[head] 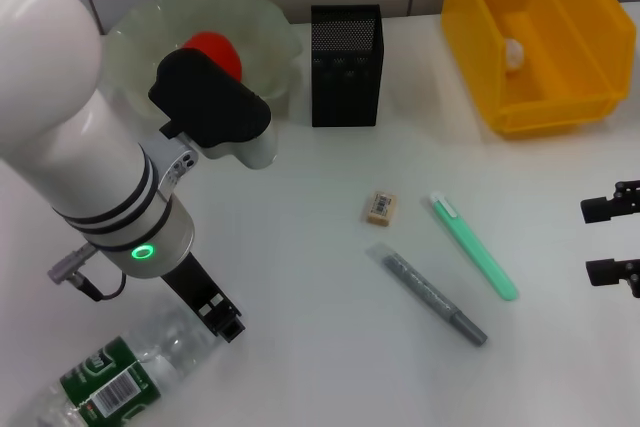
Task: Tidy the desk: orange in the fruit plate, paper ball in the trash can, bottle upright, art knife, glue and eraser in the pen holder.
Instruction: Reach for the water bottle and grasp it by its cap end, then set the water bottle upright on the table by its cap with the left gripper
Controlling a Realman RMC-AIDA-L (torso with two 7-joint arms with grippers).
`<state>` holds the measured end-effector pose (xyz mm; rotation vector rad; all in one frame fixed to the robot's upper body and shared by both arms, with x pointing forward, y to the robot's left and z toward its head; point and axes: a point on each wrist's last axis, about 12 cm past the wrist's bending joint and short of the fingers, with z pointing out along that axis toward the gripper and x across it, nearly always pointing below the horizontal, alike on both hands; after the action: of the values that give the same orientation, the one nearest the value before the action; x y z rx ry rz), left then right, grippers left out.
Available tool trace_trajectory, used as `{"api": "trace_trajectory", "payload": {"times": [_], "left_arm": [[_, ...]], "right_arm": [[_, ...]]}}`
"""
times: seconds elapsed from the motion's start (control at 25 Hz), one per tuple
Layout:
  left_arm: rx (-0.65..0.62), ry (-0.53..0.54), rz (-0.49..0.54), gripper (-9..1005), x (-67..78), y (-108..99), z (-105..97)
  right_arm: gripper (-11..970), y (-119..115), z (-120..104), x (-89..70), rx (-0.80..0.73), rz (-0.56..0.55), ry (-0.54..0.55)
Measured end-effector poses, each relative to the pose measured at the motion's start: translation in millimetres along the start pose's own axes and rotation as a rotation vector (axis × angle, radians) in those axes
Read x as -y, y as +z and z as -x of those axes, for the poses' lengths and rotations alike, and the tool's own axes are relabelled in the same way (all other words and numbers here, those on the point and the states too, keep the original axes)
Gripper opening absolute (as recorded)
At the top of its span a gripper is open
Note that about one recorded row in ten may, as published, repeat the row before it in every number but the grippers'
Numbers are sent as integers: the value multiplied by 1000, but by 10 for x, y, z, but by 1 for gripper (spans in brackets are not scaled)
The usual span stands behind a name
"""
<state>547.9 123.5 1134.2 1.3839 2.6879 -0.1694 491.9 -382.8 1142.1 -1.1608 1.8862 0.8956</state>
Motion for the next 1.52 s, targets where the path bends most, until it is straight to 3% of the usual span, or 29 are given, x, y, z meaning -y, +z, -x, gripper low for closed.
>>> {"api": "trace_trajectory", "payload": {"times": [0.2, 0.72, 0.8, 0.84, 0.96, 1.0, 1.2, 1.52], "left_arm": [[4, -2, 5, 450, -1, -3, 3], [39, -12, 11, 450, -22, -207, 26], [51, -20, 18, 450, -46, -290, 23], [100, -44, 52, 450, -115, -562, -15], [100, -44, 52, 450, -115, -562, -15], [144, -64, 71, 450, -162, -739, -80], [200, -92, 86, 450, -237, -944, -175], [244, -112, 111, 450, -299, -1134, -254]], "right_arm": [[747, 9, -12, -10, 2, 1, 3], [747, 10, -20, -17, 7, -1, 3], [747, 8, -20, -19, 10, -3, 3], [747, 9, -22, -20, 11, -3, 4], [747, 14, -12, -14, 13, -2, 1], [747, 16, -7, -11, 14, -2, 0], [747, 16, 28, 2, 18, -4, -11], [747, 19, 71, 20, 28, -3, -19]]}}
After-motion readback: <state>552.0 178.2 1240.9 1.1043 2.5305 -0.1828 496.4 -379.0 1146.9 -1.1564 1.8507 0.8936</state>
